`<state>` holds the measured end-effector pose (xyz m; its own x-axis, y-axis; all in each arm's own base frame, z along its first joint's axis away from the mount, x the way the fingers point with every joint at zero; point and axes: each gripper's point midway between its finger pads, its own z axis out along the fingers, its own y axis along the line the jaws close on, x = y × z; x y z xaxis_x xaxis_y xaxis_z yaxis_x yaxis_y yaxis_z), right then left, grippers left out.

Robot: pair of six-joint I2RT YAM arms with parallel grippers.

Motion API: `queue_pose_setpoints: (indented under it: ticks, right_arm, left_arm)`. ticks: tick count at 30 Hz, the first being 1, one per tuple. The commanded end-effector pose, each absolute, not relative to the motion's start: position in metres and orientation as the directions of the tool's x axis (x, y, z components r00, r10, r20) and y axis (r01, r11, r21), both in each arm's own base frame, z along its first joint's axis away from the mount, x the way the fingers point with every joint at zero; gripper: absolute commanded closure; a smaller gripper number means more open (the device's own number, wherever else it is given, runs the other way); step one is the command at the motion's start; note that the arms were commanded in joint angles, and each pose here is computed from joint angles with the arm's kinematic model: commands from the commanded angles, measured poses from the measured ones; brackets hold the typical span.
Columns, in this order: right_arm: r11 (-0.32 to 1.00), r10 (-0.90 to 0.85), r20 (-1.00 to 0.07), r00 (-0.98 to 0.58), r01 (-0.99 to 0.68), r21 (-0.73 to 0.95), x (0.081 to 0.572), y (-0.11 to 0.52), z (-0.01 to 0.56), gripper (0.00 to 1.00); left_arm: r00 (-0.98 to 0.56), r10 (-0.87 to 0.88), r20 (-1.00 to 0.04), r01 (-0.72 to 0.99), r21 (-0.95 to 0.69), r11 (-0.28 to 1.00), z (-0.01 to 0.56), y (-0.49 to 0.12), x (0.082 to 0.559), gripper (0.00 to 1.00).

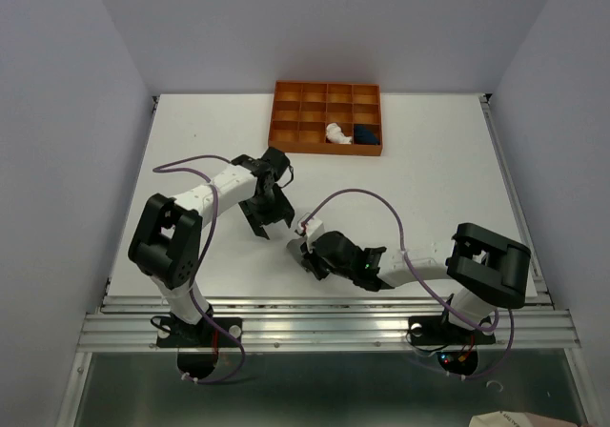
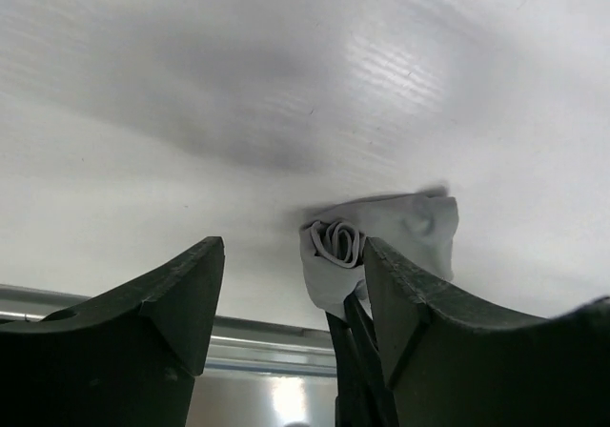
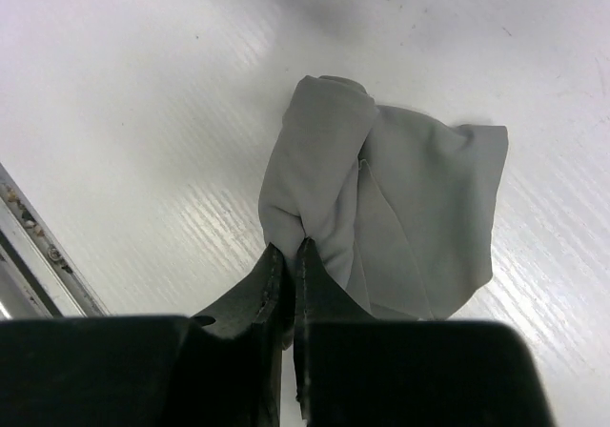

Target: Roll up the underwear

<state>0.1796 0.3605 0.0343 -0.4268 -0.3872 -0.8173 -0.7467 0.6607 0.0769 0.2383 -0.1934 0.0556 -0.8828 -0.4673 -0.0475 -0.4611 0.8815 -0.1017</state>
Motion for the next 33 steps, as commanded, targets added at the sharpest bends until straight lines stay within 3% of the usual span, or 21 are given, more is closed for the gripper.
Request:
queue_pose_setpoints:
  ticks: [1, 9, 19, 30, 33]
  right_arm:
    - [0.602, -0.259, -0.834, -0.487, -0.757, 0.255, 0.179, 0.369, 0.049, 0.99]
    - [0.488, -0.061, -0.762, -0.644, -0.686, 0.541, 0.187, 0.352, 0.056, 0.99]
    - [0.425, 0.067, -0.571, -0.818, -0.494, 0.758, 0.201, 0.318, 0.038, 0.99]
    - [0.393, 0.113, -0.456, -0.883, -0.382, 0.836, 0.209, 0.305, 0.023, 0.95]
    - [0.401, 0.138, -0.431, -0.892, -0.347, 0.848, 0.213, 0.300, 0.021, 0.93]
  left_arm:
    - [-0.841, -0.516, -0.162, -0.480, -0.215, 0.850, 0.081, -0.187, 0.270, 0.27]
    - [-0.854, -0.480, -0.201, -0.388, -0.369, 0.845, 0.089, -0.196, 0.286, 0.26]
    - [-0.933, -0.310, -0.181, -0.145, -0.599, 0.787, 0.082, -0.245, 0.252, 0.23]
    - [-0.965, -0.225, -0.133, -0.104, -0.594, 0.798, 0.057, -0.273, 0.236, 0.22]
    - [-0.972, -0.209, -0.104, -0.114, -0.571, 0.813, 0.045, -0.276, 0.232, 0.27]
